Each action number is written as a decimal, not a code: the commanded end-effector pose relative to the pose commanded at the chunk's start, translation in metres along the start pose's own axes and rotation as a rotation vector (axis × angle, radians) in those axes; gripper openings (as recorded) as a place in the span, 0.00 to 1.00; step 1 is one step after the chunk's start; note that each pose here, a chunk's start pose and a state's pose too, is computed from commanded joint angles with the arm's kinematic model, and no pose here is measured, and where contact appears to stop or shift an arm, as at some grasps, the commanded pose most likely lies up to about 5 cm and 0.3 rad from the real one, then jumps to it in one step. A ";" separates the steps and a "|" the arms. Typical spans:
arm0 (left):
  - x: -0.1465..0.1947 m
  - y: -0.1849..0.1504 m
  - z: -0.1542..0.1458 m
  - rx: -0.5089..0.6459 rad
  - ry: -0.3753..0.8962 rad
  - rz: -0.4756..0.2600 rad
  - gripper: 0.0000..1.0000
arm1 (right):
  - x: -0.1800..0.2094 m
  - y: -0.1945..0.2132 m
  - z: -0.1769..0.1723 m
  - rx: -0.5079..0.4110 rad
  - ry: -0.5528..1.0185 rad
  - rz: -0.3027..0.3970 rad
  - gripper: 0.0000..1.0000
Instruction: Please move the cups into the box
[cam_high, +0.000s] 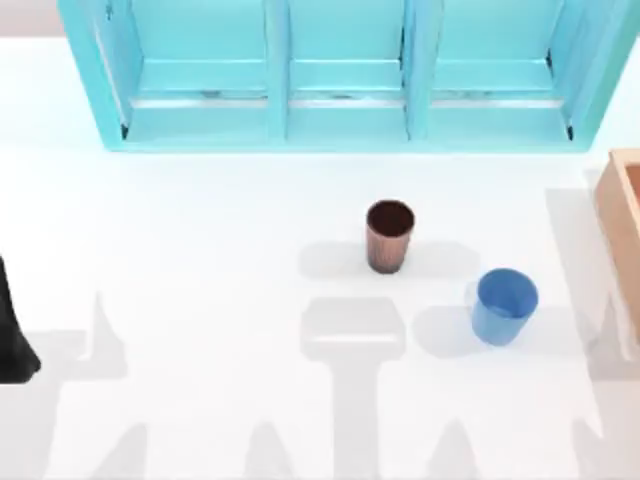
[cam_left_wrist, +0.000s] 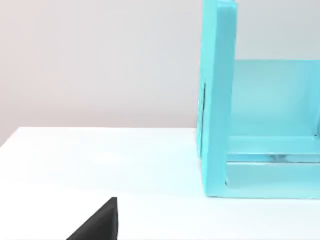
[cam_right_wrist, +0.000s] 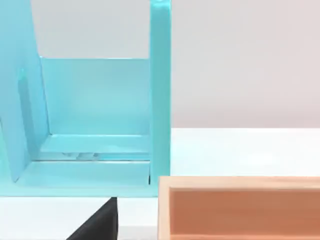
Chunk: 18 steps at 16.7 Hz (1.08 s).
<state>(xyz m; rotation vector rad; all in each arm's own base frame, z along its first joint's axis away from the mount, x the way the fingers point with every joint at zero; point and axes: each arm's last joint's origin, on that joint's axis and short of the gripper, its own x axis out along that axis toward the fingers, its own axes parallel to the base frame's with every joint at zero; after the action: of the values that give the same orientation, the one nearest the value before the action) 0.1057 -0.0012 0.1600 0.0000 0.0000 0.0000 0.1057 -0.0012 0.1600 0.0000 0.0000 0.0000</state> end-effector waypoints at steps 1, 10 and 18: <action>0.000 0.000 0.000 0.000 0.000 0.000 1.00 | 0.000 0.000 0.000 0.000 0.000 0.000 1.00; 0.000 0.000 0.000 0.000 0.000 0.000 1.00 | 0.012 0.011 0.057 0.175 0.343 0.054 1.00; 0.000 0.000 0.000 0.000 0.000 0.000 1.00 | 0.118 0.073 0.148 0.312 1.026 0.008 1.00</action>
<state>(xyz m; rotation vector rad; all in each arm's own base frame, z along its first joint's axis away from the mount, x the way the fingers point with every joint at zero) 0.1057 -0.0012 0.1600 0.0000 0.0000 0.0000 0.2241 0.0717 0.3084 0.3123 1.0260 0.0081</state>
